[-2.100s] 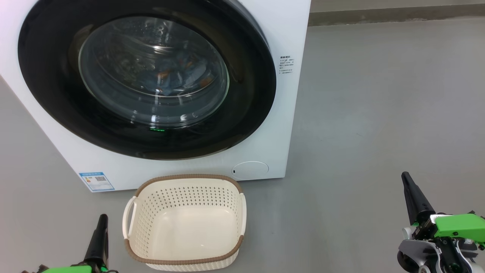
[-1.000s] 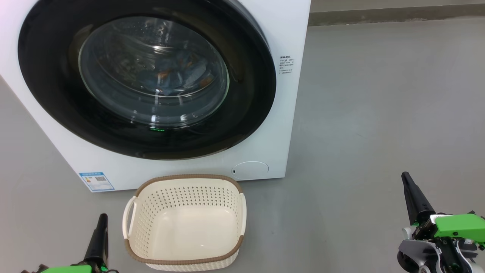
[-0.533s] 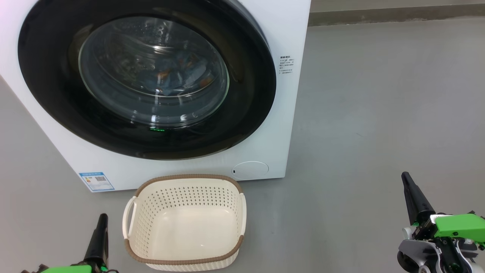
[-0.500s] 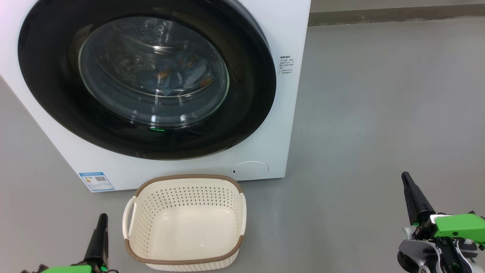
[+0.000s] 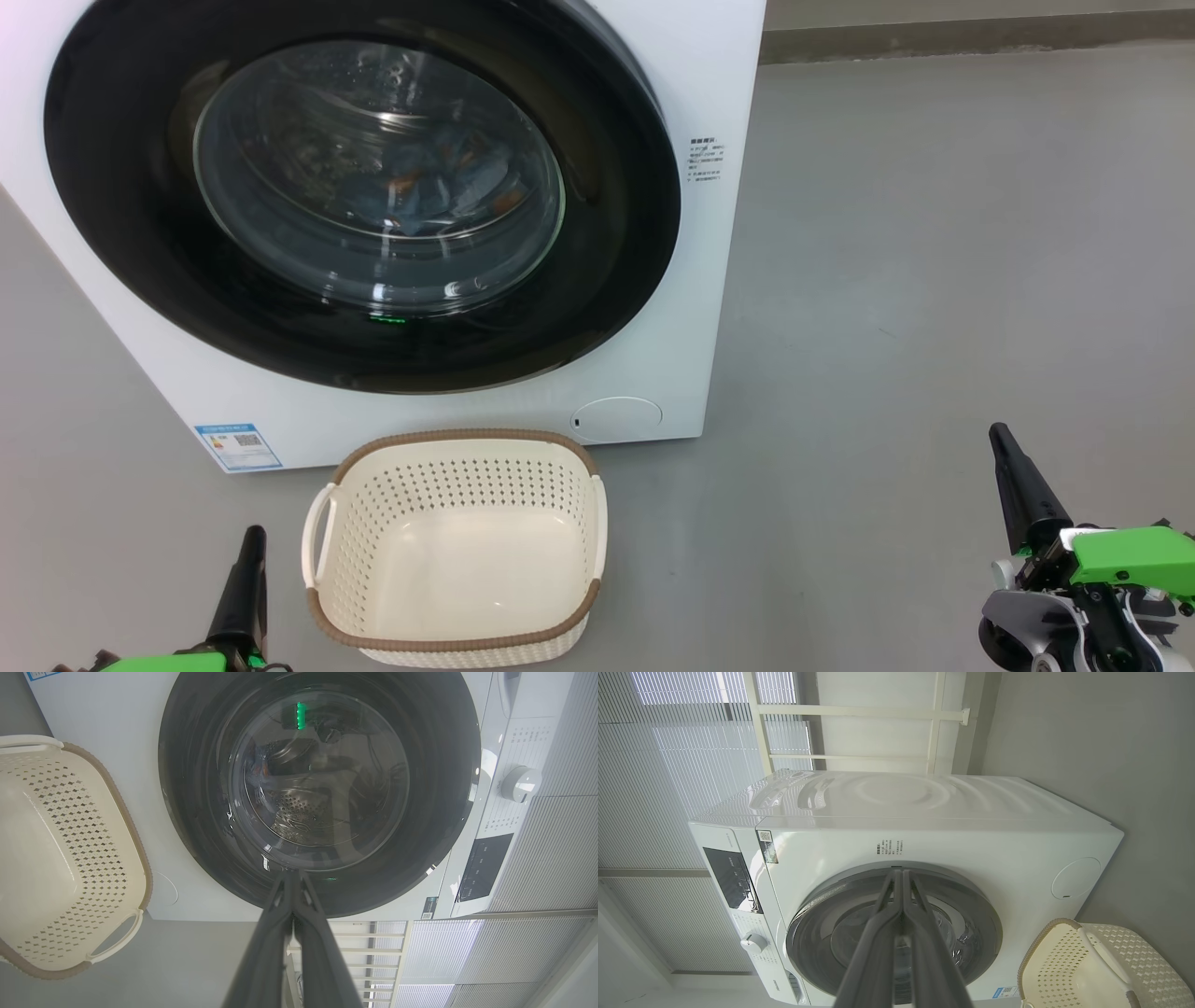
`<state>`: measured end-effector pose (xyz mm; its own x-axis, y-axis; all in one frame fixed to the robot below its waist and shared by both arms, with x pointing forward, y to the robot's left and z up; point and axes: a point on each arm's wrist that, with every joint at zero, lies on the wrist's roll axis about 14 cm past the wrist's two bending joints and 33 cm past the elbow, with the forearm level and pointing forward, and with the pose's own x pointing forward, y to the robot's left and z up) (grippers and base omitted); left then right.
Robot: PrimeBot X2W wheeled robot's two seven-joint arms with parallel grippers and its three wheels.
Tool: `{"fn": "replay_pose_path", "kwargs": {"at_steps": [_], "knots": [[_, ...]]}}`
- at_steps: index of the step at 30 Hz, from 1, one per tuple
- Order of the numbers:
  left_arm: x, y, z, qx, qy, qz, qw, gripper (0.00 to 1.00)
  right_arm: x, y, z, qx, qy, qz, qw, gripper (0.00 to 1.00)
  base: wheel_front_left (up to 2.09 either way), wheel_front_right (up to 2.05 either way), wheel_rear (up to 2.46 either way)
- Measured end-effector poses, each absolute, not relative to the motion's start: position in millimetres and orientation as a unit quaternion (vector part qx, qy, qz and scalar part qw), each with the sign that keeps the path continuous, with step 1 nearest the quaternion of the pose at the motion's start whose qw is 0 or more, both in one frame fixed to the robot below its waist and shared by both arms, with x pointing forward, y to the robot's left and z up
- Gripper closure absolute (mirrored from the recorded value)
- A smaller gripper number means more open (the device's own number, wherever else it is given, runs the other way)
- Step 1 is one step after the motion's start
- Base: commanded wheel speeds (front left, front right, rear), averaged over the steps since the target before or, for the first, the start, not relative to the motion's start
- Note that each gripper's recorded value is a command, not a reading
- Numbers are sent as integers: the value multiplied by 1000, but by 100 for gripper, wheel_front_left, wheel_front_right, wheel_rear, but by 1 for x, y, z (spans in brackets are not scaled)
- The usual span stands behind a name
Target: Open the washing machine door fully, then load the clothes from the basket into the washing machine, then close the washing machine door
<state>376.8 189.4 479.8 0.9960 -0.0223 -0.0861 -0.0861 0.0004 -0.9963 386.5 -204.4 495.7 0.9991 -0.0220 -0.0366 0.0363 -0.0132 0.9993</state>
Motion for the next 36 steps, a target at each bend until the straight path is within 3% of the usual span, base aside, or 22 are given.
{"fn": "replay_pose_path", "kwargs": {"at_steps": [36], "knots": [[377, 189, 480, -707, 38, 22, 706, 100, 386, -204, 496, 711, 5, -21, 702, 100, 0, 0, 0]]}}
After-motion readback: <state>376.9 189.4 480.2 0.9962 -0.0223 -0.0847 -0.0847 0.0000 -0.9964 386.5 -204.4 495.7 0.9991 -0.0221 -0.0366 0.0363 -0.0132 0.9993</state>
